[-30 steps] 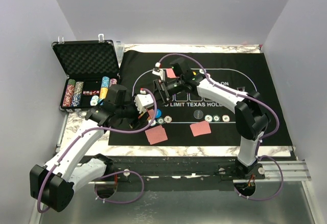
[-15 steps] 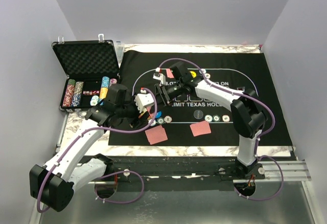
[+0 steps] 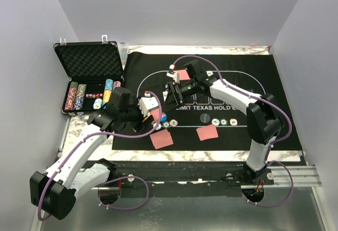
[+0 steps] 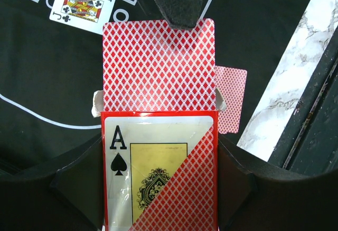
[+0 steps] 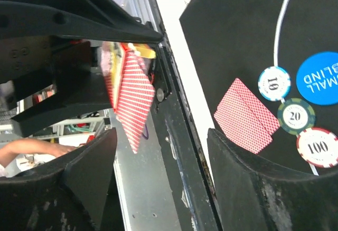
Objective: Distribute texas hold em gaming equipment
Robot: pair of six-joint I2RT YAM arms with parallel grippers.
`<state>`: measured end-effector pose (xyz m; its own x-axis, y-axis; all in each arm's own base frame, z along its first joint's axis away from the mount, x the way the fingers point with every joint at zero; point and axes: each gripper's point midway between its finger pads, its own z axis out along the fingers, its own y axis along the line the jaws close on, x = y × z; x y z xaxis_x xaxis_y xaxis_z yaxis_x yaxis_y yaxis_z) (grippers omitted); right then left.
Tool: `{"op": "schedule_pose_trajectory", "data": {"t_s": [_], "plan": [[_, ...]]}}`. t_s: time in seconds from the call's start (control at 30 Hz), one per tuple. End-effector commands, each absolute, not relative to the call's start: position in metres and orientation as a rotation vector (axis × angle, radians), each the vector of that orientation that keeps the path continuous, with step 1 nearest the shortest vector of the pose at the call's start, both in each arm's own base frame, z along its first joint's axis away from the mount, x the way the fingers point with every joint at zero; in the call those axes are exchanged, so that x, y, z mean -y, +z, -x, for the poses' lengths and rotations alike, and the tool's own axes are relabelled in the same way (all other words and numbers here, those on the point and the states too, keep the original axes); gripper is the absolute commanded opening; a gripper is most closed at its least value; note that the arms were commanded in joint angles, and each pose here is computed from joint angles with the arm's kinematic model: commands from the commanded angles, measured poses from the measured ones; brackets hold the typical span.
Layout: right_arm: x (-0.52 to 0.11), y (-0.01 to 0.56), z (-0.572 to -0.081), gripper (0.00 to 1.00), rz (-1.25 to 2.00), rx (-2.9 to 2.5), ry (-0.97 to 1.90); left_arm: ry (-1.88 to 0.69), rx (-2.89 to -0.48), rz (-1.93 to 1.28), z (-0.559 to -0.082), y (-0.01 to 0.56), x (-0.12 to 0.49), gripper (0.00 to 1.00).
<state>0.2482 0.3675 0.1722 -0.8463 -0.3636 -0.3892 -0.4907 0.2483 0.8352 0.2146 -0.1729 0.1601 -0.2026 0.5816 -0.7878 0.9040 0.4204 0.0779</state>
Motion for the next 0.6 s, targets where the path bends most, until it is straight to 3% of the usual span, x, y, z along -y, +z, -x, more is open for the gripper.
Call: {"op": "schedule_pose_trajectory", "data": {"t_s": [0.0,0.13,0.27,0.4,0.57], "plan": [[-0.375,0.203,-0.238,0.78,0.849,-2.279,1.778,-0.535,-1.824,-1.260,-0.221,0.176,0.181,0.00],[-0.385,0.195,-0.233,0.81,0.832,-2.318,1.800,-0.538,-1.819,-1.254,-0.223,0.180,0.182,0.00],[-0.395,0.177,-0.239,0.74,0.727,-2.389,1.805,-0.539,-1.816,-1.247,-0.224,0.182,0.183,0.00],[-0.398,0.174,-0.240,0.60,0.701,-2.404,1.836,-0.528,-1.819,-1.239,-0.225,0.182,0.181,0.00],[-0.393,0.176,-0.235,0.36,0.729,-2.400,1.845,-0.514,-1.833,-1.234,-0.224,0.178,0.178,0.00]]}}
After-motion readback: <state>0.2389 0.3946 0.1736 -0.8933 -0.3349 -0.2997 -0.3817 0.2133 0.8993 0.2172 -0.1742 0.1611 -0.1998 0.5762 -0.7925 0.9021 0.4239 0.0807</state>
